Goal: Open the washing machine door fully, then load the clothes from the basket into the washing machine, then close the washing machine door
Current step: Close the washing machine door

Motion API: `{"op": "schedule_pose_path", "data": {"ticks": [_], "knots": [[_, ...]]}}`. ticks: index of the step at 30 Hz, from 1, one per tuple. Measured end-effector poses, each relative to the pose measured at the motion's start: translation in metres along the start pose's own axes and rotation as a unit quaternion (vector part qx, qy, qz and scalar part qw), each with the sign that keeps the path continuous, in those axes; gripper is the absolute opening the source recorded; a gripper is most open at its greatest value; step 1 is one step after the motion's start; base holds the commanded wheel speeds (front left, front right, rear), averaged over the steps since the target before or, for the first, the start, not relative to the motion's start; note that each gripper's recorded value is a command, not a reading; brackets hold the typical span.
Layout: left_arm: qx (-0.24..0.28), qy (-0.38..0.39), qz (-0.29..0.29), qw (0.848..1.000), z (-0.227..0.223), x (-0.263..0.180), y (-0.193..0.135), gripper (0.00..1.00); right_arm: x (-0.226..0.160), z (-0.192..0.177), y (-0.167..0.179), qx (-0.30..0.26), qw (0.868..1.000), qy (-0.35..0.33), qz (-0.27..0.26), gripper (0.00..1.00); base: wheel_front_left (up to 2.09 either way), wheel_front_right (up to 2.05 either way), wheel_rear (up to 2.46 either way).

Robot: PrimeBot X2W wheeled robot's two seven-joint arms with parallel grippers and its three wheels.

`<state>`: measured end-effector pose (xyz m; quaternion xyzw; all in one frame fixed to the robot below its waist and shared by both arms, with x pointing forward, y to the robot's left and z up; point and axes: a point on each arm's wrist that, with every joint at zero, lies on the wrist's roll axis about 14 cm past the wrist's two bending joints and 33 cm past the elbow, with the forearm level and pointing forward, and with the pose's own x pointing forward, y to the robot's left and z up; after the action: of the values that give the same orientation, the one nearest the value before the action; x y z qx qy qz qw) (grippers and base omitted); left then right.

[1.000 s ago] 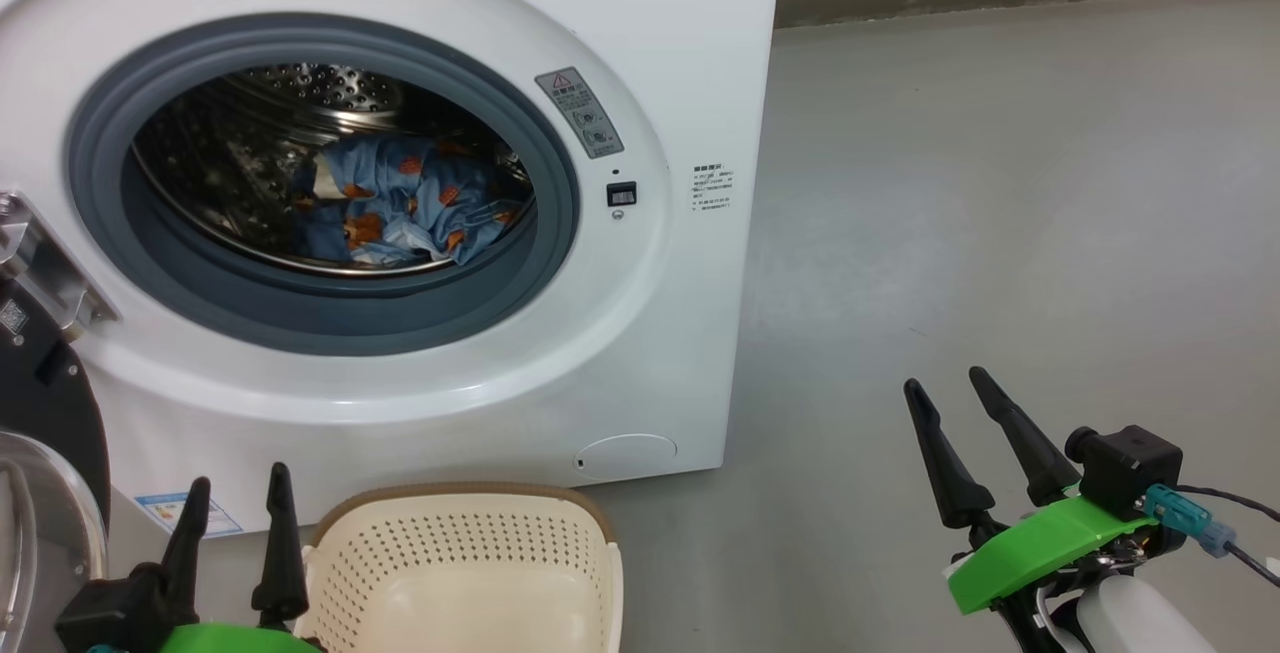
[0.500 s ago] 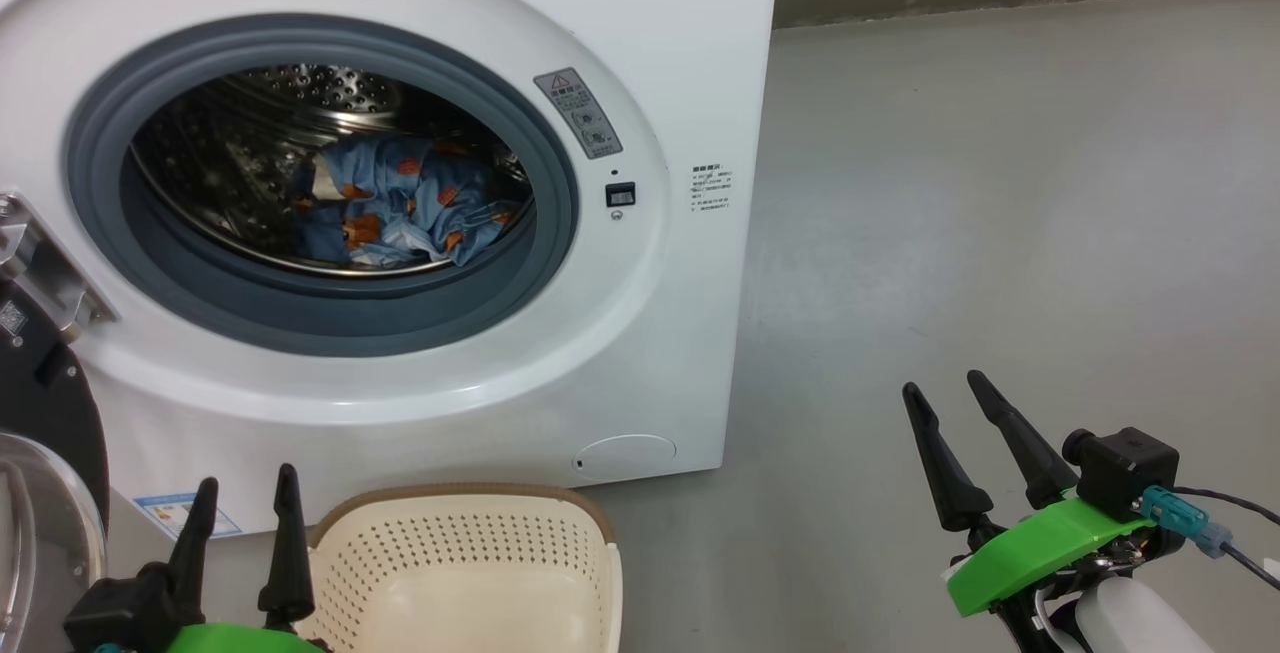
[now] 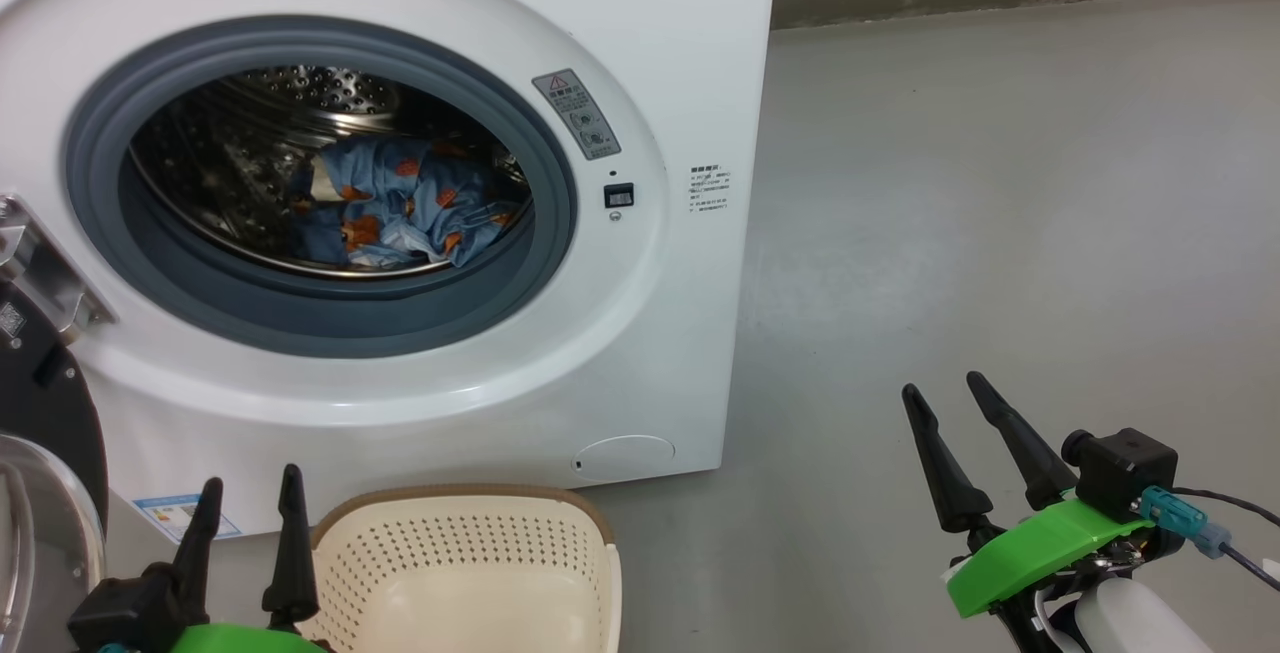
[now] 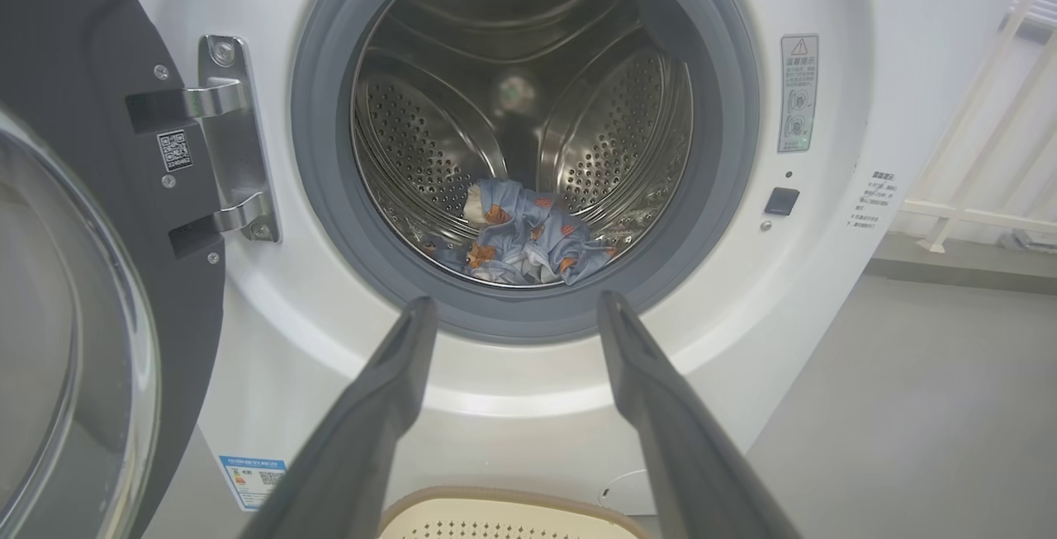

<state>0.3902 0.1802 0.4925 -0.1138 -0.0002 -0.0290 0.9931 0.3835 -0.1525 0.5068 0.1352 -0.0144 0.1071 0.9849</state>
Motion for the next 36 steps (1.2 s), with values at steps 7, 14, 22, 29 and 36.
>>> {"op": "schedule_pose_path", "data": {"ticks": [7,14,22,29,36], "knots": [[0.0,0.001,-0.002,1.0,-0.0003,0.0002,-0.0014,1.0,-0.0006,-0.0004,-0.0001,-0.001,1.0,0.001,0.0,1.0,0.0,0.0,0.0],[0.001,0.0,-0.004,1.0,0.0005,0.0003,-0.0021,1.0,-0.0016,-0.0001,-0.001,-0.003,1.0,0.001,0.0,1.0,0.0,0.0,0.0],[-0.002,0.0,-0.005,1.0,0.0001,0.0009,-0.0037,1.0,-0.0029,-0.0015,-0.003,-0.006,1.0,0.005,-0.001,1.0,0.0,0.0,0.0],[-0.003,0.001,-0.006,1.0,-0.0009,0.0013,-0.0045,1.0,-0.0031,-0.0029,-0.004,-0.006,1.0,0.007,-0.002,1.0,-0.18,0.18,0.0],[-0.006,0.0,-0.005,1.0,0.0,0.0009,-0.0039,1.0,-0.0022,-0.0015,-0.0041,-0.006,1.0,0.005,-0.003,1.0,-1.07,1.07,0.0]]}}
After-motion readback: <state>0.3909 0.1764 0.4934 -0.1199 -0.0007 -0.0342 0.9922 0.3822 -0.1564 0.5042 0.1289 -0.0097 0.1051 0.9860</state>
